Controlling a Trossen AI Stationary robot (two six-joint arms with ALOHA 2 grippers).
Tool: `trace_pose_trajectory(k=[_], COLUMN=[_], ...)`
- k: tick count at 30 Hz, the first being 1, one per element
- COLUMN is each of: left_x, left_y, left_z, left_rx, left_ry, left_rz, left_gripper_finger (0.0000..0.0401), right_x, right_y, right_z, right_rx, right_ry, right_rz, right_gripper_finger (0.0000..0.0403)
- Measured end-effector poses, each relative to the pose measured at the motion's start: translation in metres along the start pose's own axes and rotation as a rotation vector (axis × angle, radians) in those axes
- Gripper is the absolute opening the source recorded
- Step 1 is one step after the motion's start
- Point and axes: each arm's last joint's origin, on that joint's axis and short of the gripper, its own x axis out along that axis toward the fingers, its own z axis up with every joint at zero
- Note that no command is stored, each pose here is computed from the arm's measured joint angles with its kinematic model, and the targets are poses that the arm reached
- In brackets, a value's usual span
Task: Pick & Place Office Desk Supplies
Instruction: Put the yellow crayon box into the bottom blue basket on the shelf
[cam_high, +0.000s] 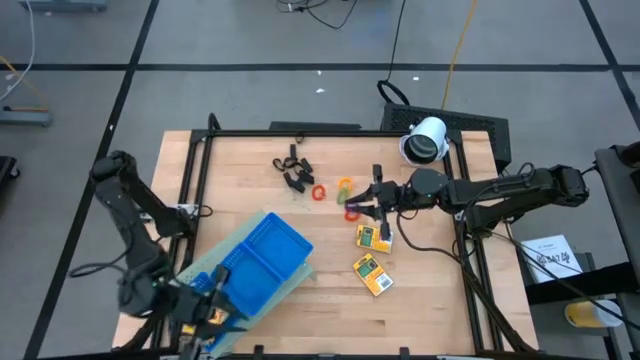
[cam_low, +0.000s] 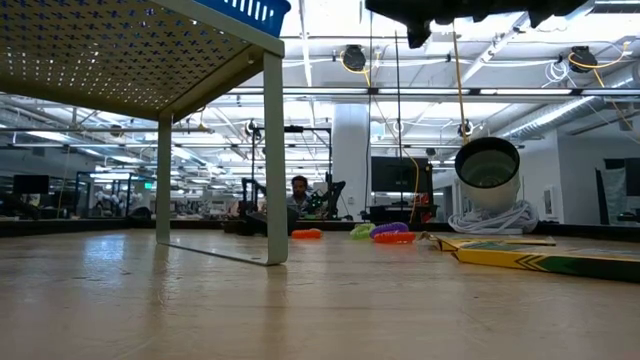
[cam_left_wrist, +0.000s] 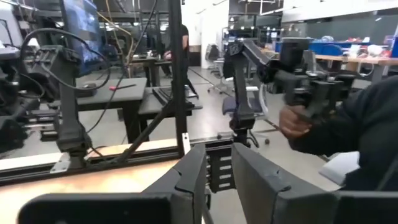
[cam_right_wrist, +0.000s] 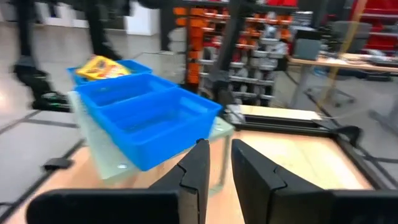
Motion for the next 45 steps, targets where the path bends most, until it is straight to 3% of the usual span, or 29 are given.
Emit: trace_pose_trajectory(k=[5,12,16,24,30,38,45], left_x=[0.015,0.032,0.012,-0.029,-0.044,-0.066,-0.107], left_y=[0.026,0.067,0.096,0.141,0.161,0.187,0.198], left_z=[0.007,0.010,0.019,0.028,0.021,-0.028,-0.040], left_rx=[-0.019,0.062,0.096,0.079,0.080,0.001,-0.049], left_ry=[-0.037,-0.024,0.074,0.227,0.262,0.207,0.048], left_rz=[-0.042,-0.148,-0.059,0.185,0.266,0.351,0.422], left_gripper_finger=[0.0151,0.0234,0.0253,0.0238,0.0214,0.0195,0.0187], right_x=[0.000,0.000,-0.005,-0.032,-0.047,-0.052,-0.051], right_y=[0.004,0.011,0.014,0.015,0.017,0.018,0.027], right_z=[0.000,0.000,0.005,0.009,0.002,-0.014,-0.032], right_rx=[0.025,0.026,0.022,0.059,0.146,0.246,0.332], right_ry=[-0.004,-0.001,-0.013,0.082,0.216,0.391,0.469], right_rz=[0.083,0.125,0.136,0.138,0.133,0.113,0.129], right_gripper_finger=[0.0082,0.0113,0.0123,0.0116,0.0114,0.0114,0.0114])
